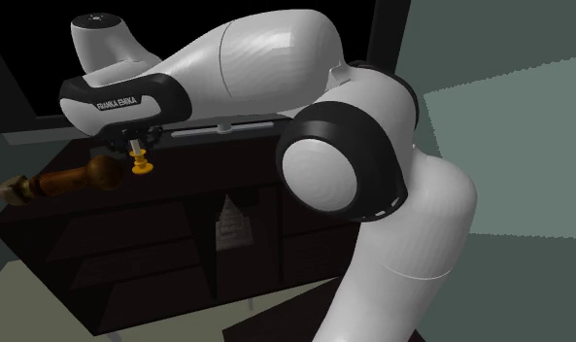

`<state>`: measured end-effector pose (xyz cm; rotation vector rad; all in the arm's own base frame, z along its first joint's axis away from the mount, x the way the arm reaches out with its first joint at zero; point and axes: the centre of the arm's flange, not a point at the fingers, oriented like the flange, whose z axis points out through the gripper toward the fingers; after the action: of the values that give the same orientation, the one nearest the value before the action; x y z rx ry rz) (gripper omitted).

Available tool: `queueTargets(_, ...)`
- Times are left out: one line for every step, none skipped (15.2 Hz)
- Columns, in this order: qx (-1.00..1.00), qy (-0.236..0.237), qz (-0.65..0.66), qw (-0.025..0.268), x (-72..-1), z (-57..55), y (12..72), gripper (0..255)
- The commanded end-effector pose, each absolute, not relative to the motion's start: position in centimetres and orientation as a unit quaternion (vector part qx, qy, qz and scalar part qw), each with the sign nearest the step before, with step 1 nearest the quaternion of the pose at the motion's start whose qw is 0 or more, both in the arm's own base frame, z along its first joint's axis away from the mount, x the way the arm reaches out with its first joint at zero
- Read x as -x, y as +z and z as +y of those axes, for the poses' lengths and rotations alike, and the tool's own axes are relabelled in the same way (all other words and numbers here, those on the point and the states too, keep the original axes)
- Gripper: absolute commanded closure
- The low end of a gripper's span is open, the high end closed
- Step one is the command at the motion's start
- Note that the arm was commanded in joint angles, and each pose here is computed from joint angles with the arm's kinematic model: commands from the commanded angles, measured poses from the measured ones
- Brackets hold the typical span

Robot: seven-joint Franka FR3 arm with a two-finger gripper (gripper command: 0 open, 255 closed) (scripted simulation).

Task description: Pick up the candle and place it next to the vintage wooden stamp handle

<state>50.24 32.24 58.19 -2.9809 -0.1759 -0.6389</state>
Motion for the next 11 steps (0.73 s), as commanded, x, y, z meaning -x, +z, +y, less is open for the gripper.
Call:
queueTargets(0.975,-0.209,-0.058,0.044,-50.3,32.2,57.2,255)
queueTargets(0.975,-0.209,-0.058,0.044,-50.3,32.2,56.6,255)
queueTargets(0.975,-0.209,-0.058,0.044,-50.3,32.2,56.1,255)
queueTargets(0.975,-0.209,-0.058,0.044,-50.3,32.2,55.6,255)
queueTargets(0.975,-0.209,-0.058,0.044,-50.3,32.2,55.1,255)
queueTargets(0.975,-0.209,-0.058,0.044,-50.3,32.2,54.5,255)
queueTargets(0.975,-0.209,-0.058,0.044,-50.3,32.2,54.0,255)
queueTargets(0.975,-0.209,-0.058,0.044,-50.3,32.2,53.5,255)
queueTargets(0.975,-0.209,-0.058,0.044,-50.3,32.2,53.0,255)
queueTargets(0.975,-0.209,-0.058,0.044,-50.3,32.2,53.0,255)
queueTargets(0.975,-0.209,-0.058,0.044,-50.3,32.2,53.0,255)
